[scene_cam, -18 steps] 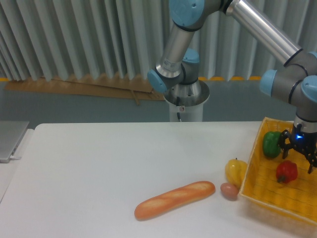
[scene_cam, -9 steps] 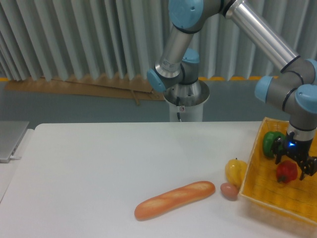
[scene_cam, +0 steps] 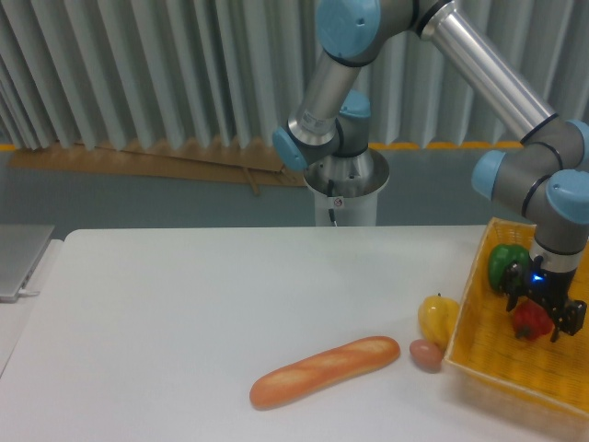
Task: Place the red pepper on the table
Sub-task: 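Close the gripper on the red pepper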
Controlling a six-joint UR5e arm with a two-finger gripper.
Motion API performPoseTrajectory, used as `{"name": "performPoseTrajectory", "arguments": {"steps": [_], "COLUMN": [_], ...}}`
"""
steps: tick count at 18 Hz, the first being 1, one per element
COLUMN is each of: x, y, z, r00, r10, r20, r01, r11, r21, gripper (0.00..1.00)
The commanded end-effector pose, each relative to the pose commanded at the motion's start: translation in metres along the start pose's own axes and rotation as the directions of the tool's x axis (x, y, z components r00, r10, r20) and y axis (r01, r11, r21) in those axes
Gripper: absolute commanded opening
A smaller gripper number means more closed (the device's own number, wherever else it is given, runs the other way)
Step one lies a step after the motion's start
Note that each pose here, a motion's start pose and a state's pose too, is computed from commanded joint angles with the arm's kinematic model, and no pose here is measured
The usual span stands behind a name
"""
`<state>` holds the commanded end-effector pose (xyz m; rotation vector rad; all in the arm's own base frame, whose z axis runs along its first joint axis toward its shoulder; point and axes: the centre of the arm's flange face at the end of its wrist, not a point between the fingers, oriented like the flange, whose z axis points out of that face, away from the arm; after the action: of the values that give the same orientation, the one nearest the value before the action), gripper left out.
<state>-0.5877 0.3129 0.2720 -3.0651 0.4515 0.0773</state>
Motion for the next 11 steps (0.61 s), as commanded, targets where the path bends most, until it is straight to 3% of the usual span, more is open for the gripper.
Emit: {"name": "performPoseTrajectory", "arguments": {"steps": [1,3,5,6,9,11], "x": [-0.0001,0.0002,0.0002,0.0003,0.0010,0.0015], "y": [0.0002,0.0003,0.0005,0.0005,-0.0015,-0.0034], "z": [0.0010,0.0000,-0.0011,-0.0021,-0.0051,-0.0075], "r00": [1.000,1.000,1.000,1.000,1.000,1.000], "r10": [0.000,0.000,0.003,0.005,0.011,0.014], "r20": [-0.002,0.000,0.003,0.004,0.009,0.010], "r01": [0.000,0.000,-0.003,-0.005,-0.011,-0.014], "r11": [1.000,1.000,1.000,1.000,1.000,1.000], "r21": [-0.002,-0.012,-0.015,-0.015,-0.017,-0.018], "gripper": [1.00,0.73,0.67,0.59,0.51,0.50]}}
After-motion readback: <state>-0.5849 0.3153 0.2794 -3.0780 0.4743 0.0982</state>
